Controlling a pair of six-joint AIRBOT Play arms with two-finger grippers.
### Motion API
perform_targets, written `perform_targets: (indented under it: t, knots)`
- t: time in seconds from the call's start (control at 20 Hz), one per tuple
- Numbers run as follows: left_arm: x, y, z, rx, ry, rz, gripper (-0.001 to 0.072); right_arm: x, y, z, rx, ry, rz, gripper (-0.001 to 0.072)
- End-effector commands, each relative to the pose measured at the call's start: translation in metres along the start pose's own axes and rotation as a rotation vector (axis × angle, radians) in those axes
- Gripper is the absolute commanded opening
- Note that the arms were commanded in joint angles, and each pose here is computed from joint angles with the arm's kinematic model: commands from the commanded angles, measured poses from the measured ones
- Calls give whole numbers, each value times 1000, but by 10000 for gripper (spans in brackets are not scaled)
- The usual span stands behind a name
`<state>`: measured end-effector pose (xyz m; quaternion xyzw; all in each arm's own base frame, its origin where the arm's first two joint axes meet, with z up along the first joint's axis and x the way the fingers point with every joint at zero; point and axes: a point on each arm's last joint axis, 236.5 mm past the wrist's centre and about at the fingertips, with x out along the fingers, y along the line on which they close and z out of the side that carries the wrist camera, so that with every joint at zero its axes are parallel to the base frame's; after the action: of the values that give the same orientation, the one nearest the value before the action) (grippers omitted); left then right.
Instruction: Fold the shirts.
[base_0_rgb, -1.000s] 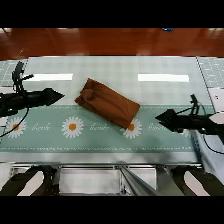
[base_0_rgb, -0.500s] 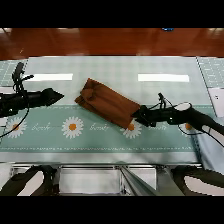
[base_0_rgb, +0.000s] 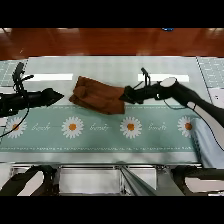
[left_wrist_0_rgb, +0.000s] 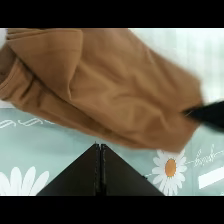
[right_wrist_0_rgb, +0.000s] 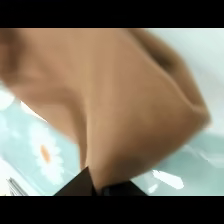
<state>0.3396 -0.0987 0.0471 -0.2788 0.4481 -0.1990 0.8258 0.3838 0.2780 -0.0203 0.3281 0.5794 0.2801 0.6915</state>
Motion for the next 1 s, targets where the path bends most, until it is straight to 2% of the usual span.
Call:
perform_targets:
  t: [0.0, 0.25, 0.5, 0.65, 0.8, 0.95]
  knots:
    - [6, 1, -5, -8, 27, -4, 19, -49, 47, 48, -169, -34, -76, 25]
    - [37, -14, -37, 18, 160, -41, 19, -186, 80, 124, -224, -239, -176, 25]
    - [59, -31, -50, 75, 185, -50, 19, -294, 51, 128, -121, -330, -242, 25]
    - [62, -38, -57, 96, 201, -60, 19, -361, 28, 117, -20, -430, -296, 25]
    - [63, -41, -60, 103, 208, -65, 19, -420, -5, 88, 102, -505, -428, 24]
    - [63, -41, -59, 103, 208, -65, 19, -457, -35, 40, 202, -471, -549, 24]
